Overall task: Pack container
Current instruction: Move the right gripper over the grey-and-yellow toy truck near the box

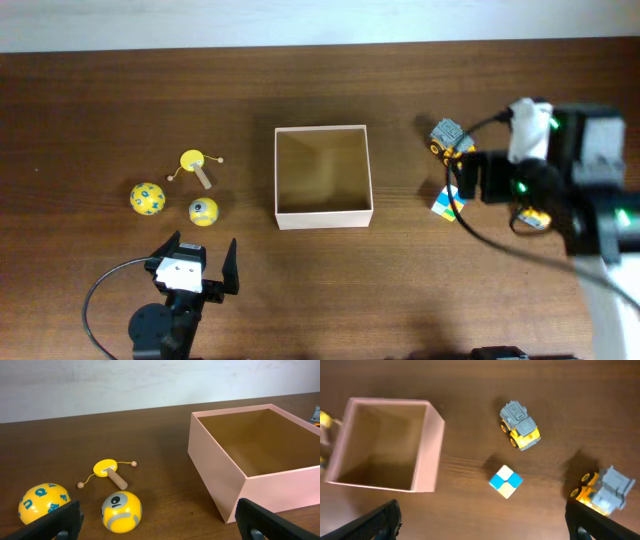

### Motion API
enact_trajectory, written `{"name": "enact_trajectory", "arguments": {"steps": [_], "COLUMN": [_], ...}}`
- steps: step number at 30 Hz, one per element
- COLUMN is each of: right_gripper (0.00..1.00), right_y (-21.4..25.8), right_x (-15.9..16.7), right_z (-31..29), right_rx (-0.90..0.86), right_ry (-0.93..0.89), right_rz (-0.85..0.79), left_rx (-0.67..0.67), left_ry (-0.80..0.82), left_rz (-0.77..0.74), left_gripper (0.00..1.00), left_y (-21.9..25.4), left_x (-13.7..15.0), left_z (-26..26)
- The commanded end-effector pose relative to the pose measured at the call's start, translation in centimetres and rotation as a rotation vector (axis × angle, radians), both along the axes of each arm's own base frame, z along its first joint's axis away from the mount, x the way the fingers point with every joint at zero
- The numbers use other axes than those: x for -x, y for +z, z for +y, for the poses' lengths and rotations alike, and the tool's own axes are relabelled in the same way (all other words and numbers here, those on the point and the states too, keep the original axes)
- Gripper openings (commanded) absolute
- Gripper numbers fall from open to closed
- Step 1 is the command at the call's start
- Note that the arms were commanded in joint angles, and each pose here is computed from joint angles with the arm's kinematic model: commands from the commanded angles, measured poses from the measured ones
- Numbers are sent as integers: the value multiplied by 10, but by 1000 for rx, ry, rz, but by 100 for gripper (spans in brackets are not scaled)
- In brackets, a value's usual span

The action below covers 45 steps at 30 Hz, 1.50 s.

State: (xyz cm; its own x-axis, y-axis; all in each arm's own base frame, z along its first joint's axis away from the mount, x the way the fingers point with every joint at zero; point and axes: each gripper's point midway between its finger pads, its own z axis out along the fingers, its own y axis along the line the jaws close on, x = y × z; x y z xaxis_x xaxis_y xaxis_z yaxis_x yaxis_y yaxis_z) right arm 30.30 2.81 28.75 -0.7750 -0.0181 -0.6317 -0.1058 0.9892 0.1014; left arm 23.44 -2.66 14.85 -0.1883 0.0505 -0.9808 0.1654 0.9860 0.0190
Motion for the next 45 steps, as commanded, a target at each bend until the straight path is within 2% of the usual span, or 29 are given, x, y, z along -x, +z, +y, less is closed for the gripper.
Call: {"name": "enact_trajectory", "arguments": {"steps": [1,4,11,20,25,36,45], "right_gripper": [99,99,99,99,99,99,99], "right_y": [-25,-48,-85,-113,-135,-185,-214], "right_x": [-30,-54,-111,-151,-155,-142,-137], "right_z": [-4,-6,-28,-53,-61,-42,-35], "right_rx": [112,179,323,429,337,155,122], "right_ry": [111,186,183,216,230,316,379], "right_rz": [48,73,62,37,64,187,250], "left_rx": [-13,-13,-13,-13,-14,-14,-13], "left_ry": [-7,-7,-7,-7,-7,-7,-7], "left_rz": [-6,-6,-6,-6,-6,-6,-6], "left_gripper": [99,99,99,99,99,99,99], "left_y": [-1,-1,-1,-1,-1,-1,-1], "left_x": [0,0,0,0,0,0,0], "left_z": [0,0,0,0,0,0,0]}}
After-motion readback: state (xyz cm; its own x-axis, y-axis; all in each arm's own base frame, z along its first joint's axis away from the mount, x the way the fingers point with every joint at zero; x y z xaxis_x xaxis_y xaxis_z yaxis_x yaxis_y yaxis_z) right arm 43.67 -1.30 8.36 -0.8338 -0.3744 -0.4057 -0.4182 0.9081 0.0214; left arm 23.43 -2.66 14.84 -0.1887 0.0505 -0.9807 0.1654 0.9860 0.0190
